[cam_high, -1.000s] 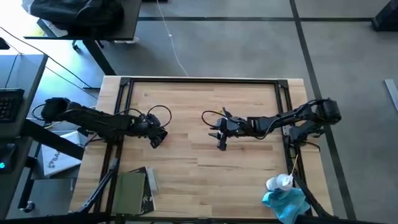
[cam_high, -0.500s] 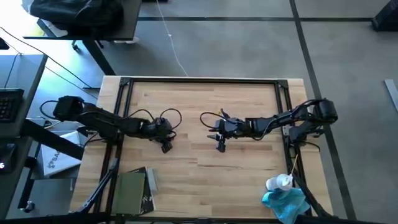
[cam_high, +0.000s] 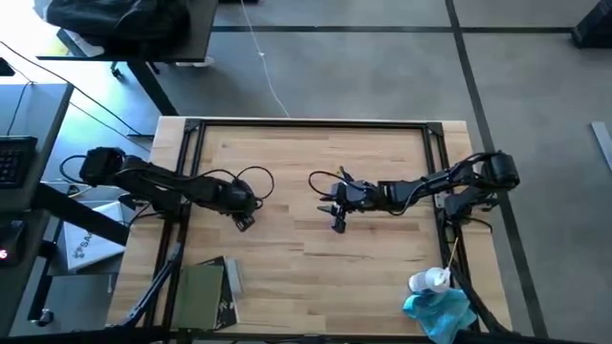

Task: Apply microfiber cloth
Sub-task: Spray the pink cellphone using the spray bottle

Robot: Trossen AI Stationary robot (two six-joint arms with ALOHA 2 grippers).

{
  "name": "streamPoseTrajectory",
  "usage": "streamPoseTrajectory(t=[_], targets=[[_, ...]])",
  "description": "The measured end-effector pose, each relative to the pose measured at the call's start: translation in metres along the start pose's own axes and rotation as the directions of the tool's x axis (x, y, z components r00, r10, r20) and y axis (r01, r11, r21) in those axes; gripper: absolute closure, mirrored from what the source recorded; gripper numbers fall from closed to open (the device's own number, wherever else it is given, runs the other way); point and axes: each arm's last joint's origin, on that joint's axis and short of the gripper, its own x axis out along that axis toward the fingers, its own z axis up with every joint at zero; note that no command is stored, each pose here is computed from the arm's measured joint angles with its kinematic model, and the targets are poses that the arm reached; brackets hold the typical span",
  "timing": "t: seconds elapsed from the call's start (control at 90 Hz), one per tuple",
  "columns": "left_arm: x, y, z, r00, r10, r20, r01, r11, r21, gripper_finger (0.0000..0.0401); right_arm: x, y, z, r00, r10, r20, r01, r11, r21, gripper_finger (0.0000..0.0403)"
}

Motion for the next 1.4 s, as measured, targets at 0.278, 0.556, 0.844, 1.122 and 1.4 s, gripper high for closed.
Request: streamPoseTrajectory(t=[0.278, 0.556, 0.844, 1.122, 1.4], targets=[[0.000, -0.028, 0.013, 0.918, -0.315, 0.242, 0.291, 0.948, 0.129, 0.0254, 0.000, 0.001, 0.001, 1.000, 0.011, 0.014, -0.011, 1.000, 0.002, 0.0297], [-0.007, -0.033, 0.007, 0.911, -0.393, 0.124, 0.356, 0.903, 0.241, 0.0254, 0.001, 0.000, -0.001, 1.000, 0.008, -0.008, -0.008, 0.999, -0.049, 0.0297], [-0.018, -0.033, -0.011, 0.952, -0.289, -0.101, 0.304, 0.931, 0.202, 0.0254, 0.018, 0.000, -0.013, 1.000, 0.002, -0.013, -0.003, 0.997, -0.072, 0.0297], [-0.007, -0.013, -0.025, 0.998, 0.023, 0.054, -0.036, 0.966, 0.257, 0.0254, 0.035, 0.002, -0.017, 0.997, 0.018, 0.078, -0.008, 0.992, -0.128, 0.0297], [0.011, -0.020, -0.018, 0.957, -0.045, 0.285, -0.096, 0.883, 0.459, 0.0254, 0.037, 0.002, -0.020, 0.998, 0.018, 0.066, -0.004, 0.976, -0.219, 0.0297]])
